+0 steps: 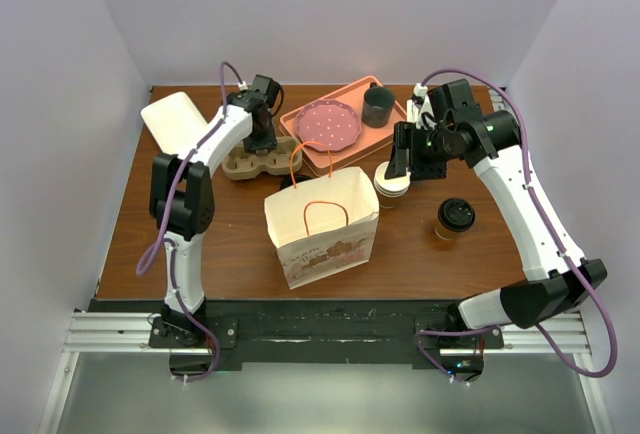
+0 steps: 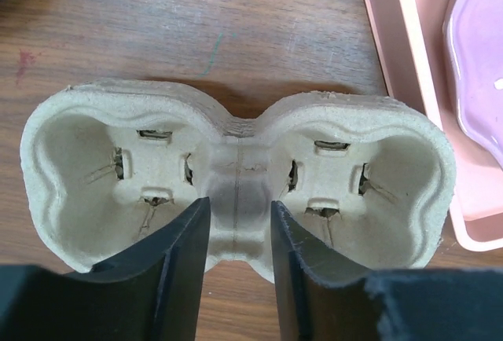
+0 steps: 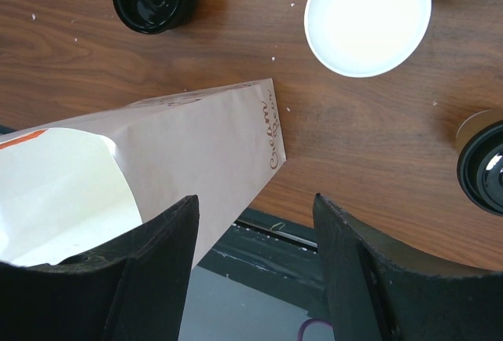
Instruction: Pack the takeout coffee
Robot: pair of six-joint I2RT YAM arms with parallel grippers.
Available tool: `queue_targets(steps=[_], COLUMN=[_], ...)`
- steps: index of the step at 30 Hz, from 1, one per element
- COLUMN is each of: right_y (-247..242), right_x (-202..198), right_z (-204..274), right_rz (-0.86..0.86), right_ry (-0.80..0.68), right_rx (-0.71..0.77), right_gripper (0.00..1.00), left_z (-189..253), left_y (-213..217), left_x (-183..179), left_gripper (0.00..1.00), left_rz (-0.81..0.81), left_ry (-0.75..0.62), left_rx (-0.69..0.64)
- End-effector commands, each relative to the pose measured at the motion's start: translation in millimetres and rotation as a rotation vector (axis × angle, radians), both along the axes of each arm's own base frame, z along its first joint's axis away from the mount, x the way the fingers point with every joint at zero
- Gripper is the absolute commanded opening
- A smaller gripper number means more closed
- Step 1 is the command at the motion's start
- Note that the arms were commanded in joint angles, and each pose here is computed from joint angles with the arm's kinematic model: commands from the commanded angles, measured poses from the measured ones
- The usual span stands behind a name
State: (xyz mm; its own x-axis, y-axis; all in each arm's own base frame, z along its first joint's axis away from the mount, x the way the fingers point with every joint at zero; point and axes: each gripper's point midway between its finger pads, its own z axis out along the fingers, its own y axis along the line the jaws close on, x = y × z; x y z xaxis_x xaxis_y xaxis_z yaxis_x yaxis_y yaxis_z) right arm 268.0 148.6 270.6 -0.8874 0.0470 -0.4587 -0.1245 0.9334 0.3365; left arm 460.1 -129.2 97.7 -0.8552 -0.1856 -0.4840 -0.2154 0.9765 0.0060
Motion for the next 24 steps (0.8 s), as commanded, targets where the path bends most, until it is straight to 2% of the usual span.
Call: queue_targets(steps=[1,3,5,6,9,14,24], right_y=[5,5,4,4,5,4,4], right_x=[-4,-5,-6,-7,-8,-9,-8], right_z=[13,13,13,12,12,14,13], right_rz=[0.023,0.024,0.023,0.024,0.023,0.021,0.016], right_ry=[-0.036,-0.038,-0.038,-0.034,-0.034,-0.039,-0.033], right_rx=[0.040,0.040,0.041,0.039,0.045,0.045,0.045], right_gripper=[0.63,0.63,0.63,0.63,0.63,0.63,0.63], left_z=[13,17,19,19,15,5,0], left_y=[0,1,1,2,3,3,3], left_x=[6,6,6,7,6,2,2], left_gripper=[0.38,0.37,0.44,0.52,0.55,0.55,0.46], left_rz=[-0.007,-0.006,-0.010,-0.008,-0.010,-0.016,-0.018], left_ry=[-0.047,-0.055,-0.061,-0.062,-0.052,-0.029,-0.023], left_rx=[-0.008,-0.009,-0.006,-0.003,0.005,0.006,0.011])
